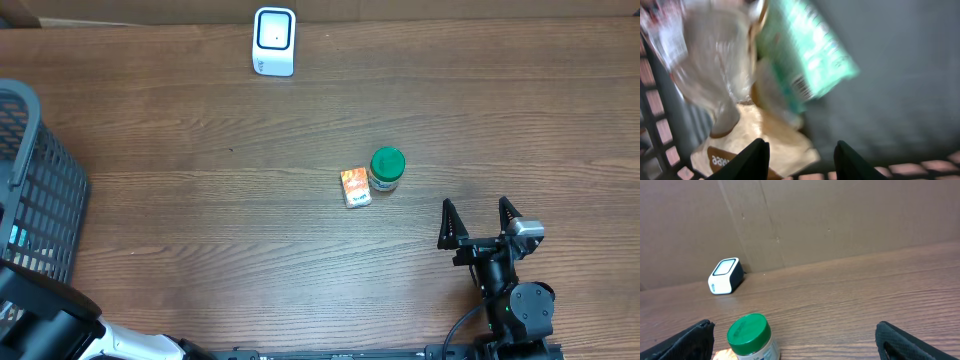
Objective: Scan the item barcode
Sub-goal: 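Return the left gripper to the basket and grasp the clear plastic bag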
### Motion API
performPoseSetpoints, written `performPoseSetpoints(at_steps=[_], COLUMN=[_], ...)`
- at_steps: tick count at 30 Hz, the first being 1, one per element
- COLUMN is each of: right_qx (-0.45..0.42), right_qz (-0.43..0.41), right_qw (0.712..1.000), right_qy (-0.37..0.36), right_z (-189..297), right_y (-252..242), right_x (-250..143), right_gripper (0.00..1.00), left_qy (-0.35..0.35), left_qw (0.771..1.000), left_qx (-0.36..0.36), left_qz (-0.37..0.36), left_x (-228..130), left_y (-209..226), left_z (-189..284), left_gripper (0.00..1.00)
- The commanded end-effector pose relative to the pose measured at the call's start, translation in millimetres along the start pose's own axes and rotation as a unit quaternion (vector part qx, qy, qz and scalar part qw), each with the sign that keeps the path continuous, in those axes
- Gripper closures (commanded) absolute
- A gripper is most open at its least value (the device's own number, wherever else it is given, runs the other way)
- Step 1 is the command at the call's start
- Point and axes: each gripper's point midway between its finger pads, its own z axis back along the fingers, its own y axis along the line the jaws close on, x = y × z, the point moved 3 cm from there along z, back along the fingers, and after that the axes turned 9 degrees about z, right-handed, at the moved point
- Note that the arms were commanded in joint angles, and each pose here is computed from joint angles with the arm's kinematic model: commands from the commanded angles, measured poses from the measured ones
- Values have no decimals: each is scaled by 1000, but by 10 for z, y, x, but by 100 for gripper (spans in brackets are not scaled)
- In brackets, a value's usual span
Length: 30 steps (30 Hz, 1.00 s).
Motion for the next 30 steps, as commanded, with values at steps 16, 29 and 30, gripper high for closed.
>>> performPoseSetpoints(at_steps=[16,29,30], right_qx=[-1,-1,-1], right_qz=[2,2,2], right_qw=[1000,1000,1000], right_qy=[2,2,2], right_z=[-5,-5,-5], right_y=[0,0,0], right_x=[-36,-36,-36], right_gripper=[0,0,0], left_qy=[23,11,11], left_qw=[998,999,999], left_qx=[42,39,39], left_qz=[32,5,3], left_x=[-80,-287,-306], left_y=[365,500,505], left_z=[-333,-920,-948], left_gripper=[11,17,22])
